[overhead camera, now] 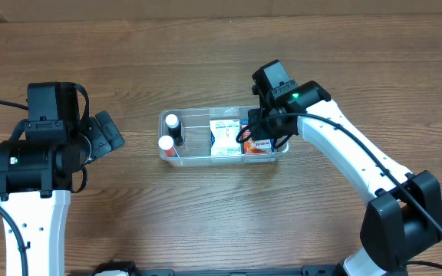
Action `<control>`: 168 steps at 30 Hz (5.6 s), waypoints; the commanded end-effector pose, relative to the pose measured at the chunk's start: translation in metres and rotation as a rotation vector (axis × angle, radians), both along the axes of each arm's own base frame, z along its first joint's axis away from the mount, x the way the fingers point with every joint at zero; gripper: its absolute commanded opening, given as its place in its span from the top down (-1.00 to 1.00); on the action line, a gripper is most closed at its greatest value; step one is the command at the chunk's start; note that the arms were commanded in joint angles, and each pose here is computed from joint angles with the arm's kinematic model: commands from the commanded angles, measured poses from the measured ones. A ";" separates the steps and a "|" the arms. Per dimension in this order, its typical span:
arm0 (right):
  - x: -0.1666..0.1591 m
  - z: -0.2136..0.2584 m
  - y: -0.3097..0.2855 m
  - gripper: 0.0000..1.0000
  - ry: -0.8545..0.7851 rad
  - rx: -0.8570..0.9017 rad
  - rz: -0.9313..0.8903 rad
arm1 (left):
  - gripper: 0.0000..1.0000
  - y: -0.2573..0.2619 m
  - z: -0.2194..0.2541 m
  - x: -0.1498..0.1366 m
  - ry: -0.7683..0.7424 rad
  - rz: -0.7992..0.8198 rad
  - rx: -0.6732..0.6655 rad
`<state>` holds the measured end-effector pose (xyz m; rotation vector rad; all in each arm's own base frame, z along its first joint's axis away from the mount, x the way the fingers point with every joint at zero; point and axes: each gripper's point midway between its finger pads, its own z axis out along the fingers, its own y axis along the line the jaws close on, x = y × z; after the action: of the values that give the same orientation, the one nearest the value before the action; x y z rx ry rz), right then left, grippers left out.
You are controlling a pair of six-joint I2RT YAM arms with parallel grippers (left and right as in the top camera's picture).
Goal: Pack container
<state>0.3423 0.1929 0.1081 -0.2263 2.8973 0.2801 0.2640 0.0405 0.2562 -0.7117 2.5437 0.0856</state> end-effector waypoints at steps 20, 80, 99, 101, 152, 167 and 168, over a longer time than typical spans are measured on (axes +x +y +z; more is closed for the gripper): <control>-0.010 -0.079 0.003 0.92 0.149 -0.076 0.020 | -1.00 0.001 0.001 0.001 0.000 -0.014 0.005; -0.149 0.133 -0.187 -1.00 -0.586 0.036 -0.478 | -1.00 -0.042 -0.022 -0.116 -0.333 -0.243 -0.061; -0.107 0.096 -0.137 -1.00 -1.417 0.137 0.009 | -1.00 -0.042 -0.022 -0.116 -0.333 -0.243 -0.061; -0.102 0.073 -0.141 -1.00 -1.363 0.115 -0.013 | -1.00 -0.042 -0.022 -0.116 -0.334 -0.243 -0.061; -0.100 0.064 -0.148 -1.00 -1.321 0.100 -0.064 | -1.00 -0.040 -0.100 -0.018 -0.962 -0.415 0.277; -0.100 0.064 -0.148 -1.00 -1.321 0.100 -0.064 | -1.00 -0.040 -0.100 -0.018 -0.962 -0.415 0.277; -0.100 0.064 -0.148 -1.00 -1.321 0.100 -0.064 | -1.00 -0.040 -0.100 -0.018 -0.962 -0.415 0.277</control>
<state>0.2417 0.0469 0.1725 -0.2016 1.5835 0.1595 0.2463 0.0018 0.1550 -0.0640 1.6561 -0.0395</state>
